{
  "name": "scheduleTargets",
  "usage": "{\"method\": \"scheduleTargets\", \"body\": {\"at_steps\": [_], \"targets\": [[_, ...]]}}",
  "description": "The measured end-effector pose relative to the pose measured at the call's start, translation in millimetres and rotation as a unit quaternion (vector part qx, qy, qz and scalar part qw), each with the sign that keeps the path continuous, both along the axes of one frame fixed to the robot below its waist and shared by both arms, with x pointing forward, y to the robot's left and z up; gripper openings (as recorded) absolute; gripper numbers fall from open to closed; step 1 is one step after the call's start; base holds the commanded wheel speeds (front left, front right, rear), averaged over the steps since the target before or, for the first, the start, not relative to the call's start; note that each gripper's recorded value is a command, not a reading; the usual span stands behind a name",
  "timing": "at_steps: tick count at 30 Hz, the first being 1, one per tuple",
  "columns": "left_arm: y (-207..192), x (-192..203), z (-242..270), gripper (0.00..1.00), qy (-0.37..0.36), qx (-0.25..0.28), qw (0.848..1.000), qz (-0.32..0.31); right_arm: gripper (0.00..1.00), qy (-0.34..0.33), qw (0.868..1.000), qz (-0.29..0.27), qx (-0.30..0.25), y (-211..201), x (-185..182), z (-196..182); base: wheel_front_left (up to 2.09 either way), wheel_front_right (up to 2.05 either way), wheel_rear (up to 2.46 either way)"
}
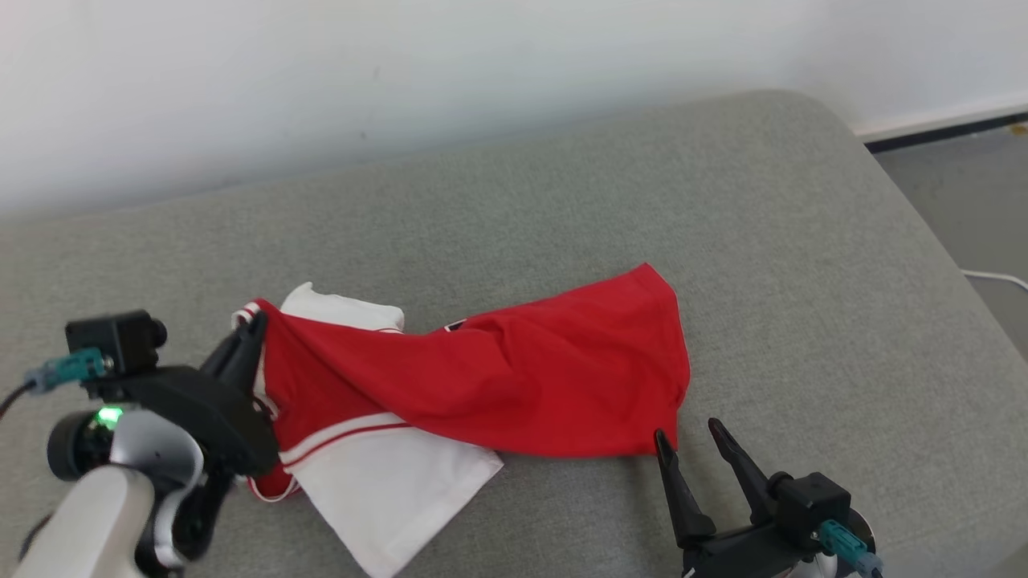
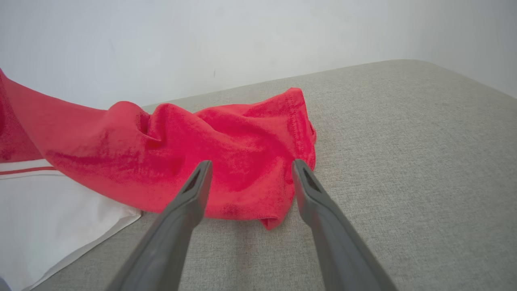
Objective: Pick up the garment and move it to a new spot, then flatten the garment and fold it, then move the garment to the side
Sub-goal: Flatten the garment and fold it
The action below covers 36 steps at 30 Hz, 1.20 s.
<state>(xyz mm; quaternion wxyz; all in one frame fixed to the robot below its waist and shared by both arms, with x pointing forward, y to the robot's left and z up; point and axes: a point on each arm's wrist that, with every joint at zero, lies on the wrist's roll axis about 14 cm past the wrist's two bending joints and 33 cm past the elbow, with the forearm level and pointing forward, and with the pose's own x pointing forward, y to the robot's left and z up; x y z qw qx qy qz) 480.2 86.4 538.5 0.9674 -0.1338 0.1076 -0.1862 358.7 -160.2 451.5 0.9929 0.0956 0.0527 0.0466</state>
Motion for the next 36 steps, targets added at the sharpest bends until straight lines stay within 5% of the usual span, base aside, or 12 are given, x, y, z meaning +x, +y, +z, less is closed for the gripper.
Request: {"method": "scheduleTargets", "body": {"at_steps": [16, 17, 18, 19, 27, 36], "targets": [[11.0, 83.9, -52.1, 0.0, 0.001, 0.083, 0.996, 0.035, 1.0, 0.046, 0.998, -0.028, -0.019, -21.1, 1.2, -28.4, 0.0, 0.0, 0.0], [11.8, 85.1, -53.7, 0.33, -0.001, 0.086, 0.996, 0.037, 1.0, 0.047, 0.998, -0.026, -0.019, -20.3, 1.7, -29.0, 0.0, 0.0, 0.0], [11.7, 85.8, -53.6, 0.33, -0.005, 0.088, 0.995, 0.039, 1.0, 0.047, 0.998, -0.025, -0.018, -19.2, 2.5, -29.2, 0.0, 0.0, 0.0], [13.3, 86.6, -53.1, 1.0, -0.01, 0.088, 0.995, 0.043, 1.0, 0.047, 0.999, -0.021, -0.018, -17.3, 3.7, -28.8, 0.0, 0.0, 0.0], [15.5, 67.9, -39.6, 1.0, -0.065, 0.033, 0.995, 0.072, 1.0, 0.03, 0.999, -0.014, -0.015, -12.8, 17.3, -20.5, 0.0, 0.0, 0.0], [36.3, 5.0, -17.4, 1.0, -0.116, -0.038, 0.986, 0.116, 1.0, 0.022, 1.0, -0.014, -0.018, -13.3, 19.7, -15.1, 0.0, 0.0, 0.0]]}}
